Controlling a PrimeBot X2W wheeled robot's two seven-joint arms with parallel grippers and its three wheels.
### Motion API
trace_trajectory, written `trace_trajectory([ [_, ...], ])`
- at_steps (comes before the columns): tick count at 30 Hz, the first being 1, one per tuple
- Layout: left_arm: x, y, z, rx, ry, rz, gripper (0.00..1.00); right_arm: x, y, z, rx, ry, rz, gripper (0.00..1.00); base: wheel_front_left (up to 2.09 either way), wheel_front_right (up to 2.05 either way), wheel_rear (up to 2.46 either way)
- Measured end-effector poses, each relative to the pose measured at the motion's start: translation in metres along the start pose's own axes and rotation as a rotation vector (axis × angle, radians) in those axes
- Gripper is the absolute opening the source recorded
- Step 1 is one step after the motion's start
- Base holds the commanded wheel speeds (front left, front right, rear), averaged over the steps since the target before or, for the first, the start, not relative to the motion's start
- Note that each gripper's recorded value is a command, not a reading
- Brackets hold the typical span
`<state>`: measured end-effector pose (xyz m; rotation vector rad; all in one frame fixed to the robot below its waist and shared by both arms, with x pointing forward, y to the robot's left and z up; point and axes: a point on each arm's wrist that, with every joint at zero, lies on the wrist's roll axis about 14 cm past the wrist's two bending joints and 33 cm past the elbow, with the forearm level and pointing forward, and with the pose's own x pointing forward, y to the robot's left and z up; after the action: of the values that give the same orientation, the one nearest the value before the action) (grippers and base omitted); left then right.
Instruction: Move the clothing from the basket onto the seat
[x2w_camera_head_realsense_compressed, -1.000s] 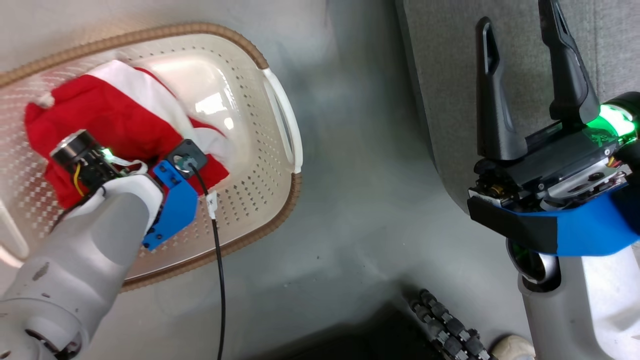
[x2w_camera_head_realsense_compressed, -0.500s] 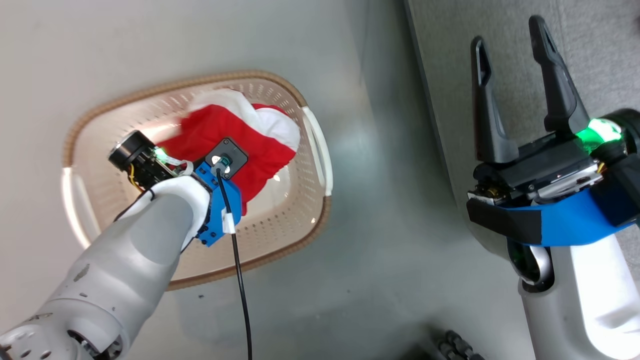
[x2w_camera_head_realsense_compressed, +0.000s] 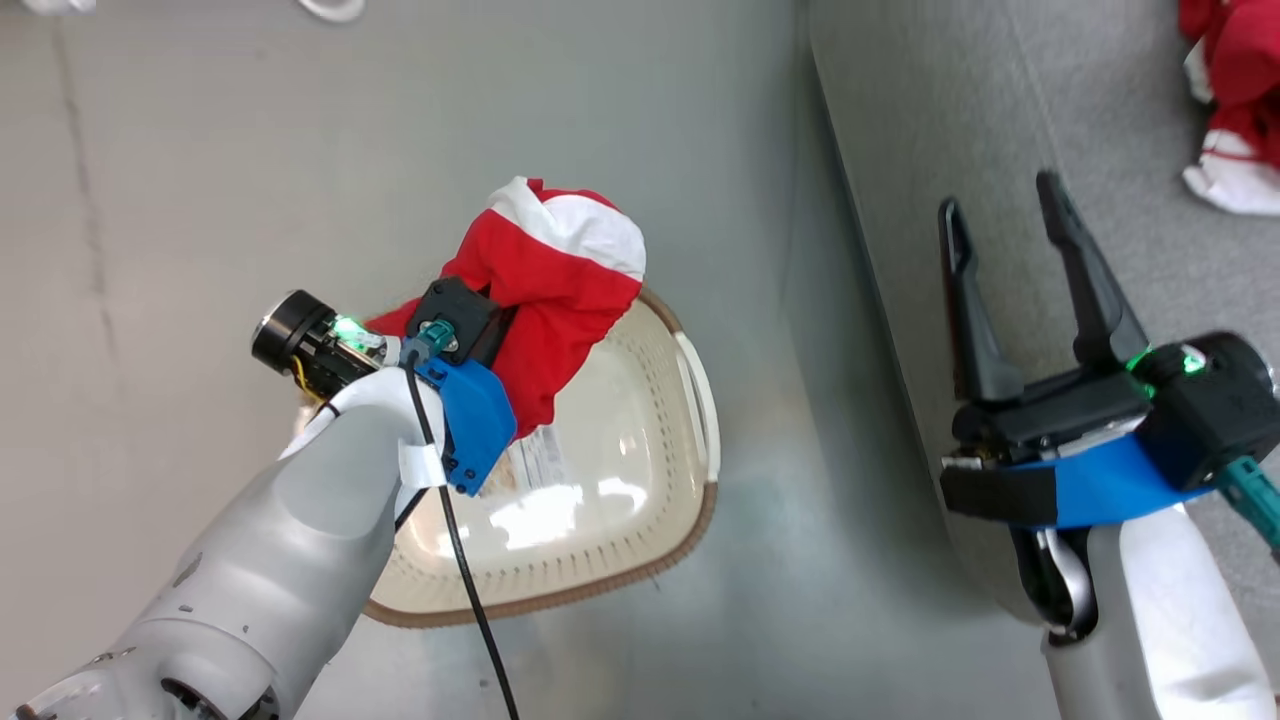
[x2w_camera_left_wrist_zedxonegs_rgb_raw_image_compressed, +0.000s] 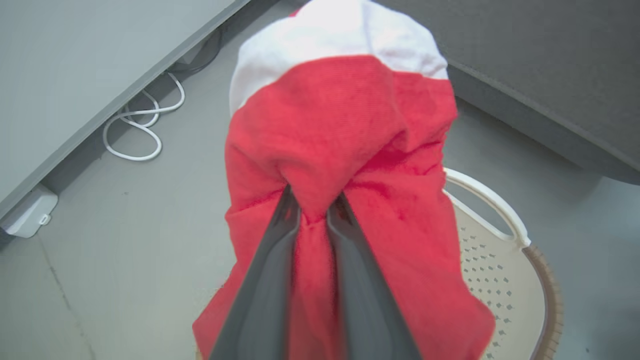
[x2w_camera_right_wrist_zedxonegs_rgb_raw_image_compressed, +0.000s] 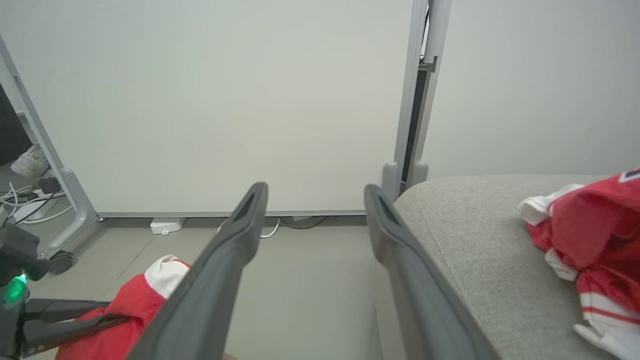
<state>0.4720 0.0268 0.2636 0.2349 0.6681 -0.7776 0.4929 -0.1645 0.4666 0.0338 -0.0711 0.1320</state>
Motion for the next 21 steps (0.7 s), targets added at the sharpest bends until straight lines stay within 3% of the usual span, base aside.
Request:
trace_trajectory([
  [11, -0.071, 0.027, 0.09, -0.051, -0.273, 0.158, 0.0, -0.031, 0.017, 0.033, 0.033, -0.031, 0.024, 1.0, 0.0, 0.0, 0.0],
  [21, -0.131, 0.015, 0.13, -0.073, -0.462, 0.224, 0.0, -0.063, 0.027, 0.057, 0.049, -0.066, 0.035, 1.0, 0.0, 0.0, 0.0],
])
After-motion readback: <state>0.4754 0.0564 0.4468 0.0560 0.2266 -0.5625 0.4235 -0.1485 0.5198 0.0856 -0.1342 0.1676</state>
